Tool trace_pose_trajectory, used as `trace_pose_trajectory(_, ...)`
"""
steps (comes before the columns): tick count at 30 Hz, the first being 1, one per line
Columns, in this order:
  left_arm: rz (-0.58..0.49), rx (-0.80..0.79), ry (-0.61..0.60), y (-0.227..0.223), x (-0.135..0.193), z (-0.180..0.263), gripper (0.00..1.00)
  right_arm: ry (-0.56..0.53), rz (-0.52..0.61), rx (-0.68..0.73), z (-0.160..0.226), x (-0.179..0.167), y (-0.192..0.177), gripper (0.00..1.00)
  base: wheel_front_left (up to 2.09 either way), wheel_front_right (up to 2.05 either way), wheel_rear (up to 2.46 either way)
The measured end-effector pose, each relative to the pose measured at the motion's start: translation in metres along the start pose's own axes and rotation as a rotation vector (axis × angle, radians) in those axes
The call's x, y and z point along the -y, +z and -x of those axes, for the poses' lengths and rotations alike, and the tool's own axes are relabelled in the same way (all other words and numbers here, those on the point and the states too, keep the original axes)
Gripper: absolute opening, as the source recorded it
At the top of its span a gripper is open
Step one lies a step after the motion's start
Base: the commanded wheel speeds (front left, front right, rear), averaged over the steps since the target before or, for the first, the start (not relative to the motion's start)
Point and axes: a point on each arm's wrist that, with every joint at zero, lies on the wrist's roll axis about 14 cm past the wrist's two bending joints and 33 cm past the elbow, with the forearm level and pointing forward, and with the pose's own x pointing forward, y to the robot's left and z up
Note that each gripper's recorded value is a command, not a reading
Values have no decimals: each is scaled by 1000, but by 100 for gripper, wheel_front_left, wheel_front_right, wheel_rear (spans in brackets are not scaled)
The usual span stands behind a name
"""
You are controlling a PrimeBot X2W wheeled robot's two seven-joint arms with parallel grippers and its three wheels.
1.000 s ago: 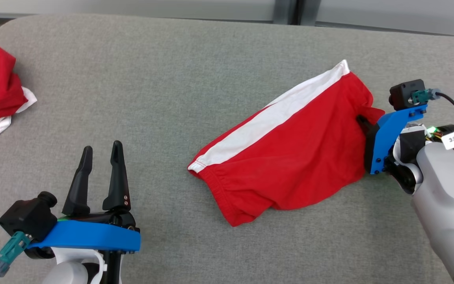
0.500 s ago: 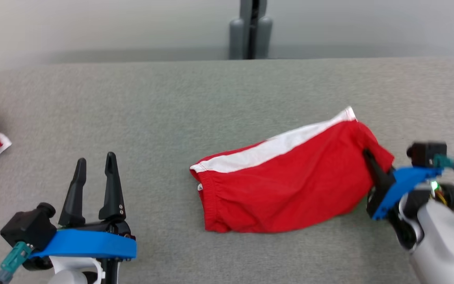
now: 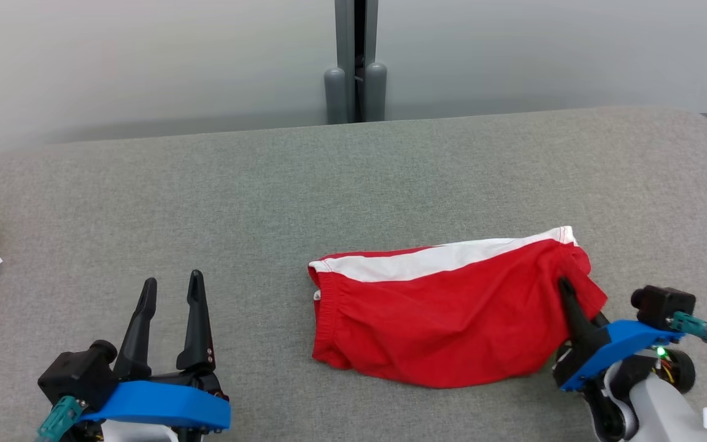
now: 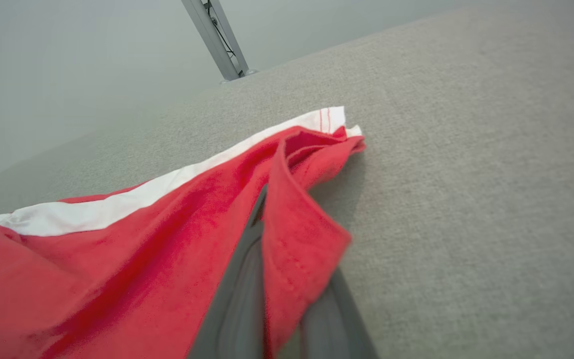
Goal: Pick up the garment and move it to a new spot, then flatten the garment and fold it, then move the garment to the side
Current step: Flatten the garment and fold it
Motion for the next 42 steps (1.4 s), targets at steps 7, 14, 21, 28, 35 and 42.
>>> trace_pose_trajectory(7, -14, 25, 40, 8, -11, 6, 100, 221, 83, 67, -14, -87, 31, 0, 0, 0, 0)
trace_pose_trajectory(14, -6, 36, 63, 10, -16, 9, 100, 486, 139, -26, 0, -179, 9, 0, 0, 0, 0)
trace_pose_trajectory(21, -5, 41, 95, 11, -26, 10, 100, 570, 146, -153, 4, -204, -30, 0, 0, 0, 0)
trace_pose_trajectory(28, -4, 37, 105, 9, -30, 11, 100, 625, 174, -152, 6, -219, -38, 100, 0, 0, 0)
trace_pose_trajectory(35, 1, 29, 75, 4, -20, 8, 100, 671, 148, -85, 14, -232, -29, 100, 0, 0, 0)
trace_pose_trajectory(42, 9, 6, 38, -5, -6, 4, 100, 573, 129, 54, 3, -203, 0, 100, 0, 0, 0)
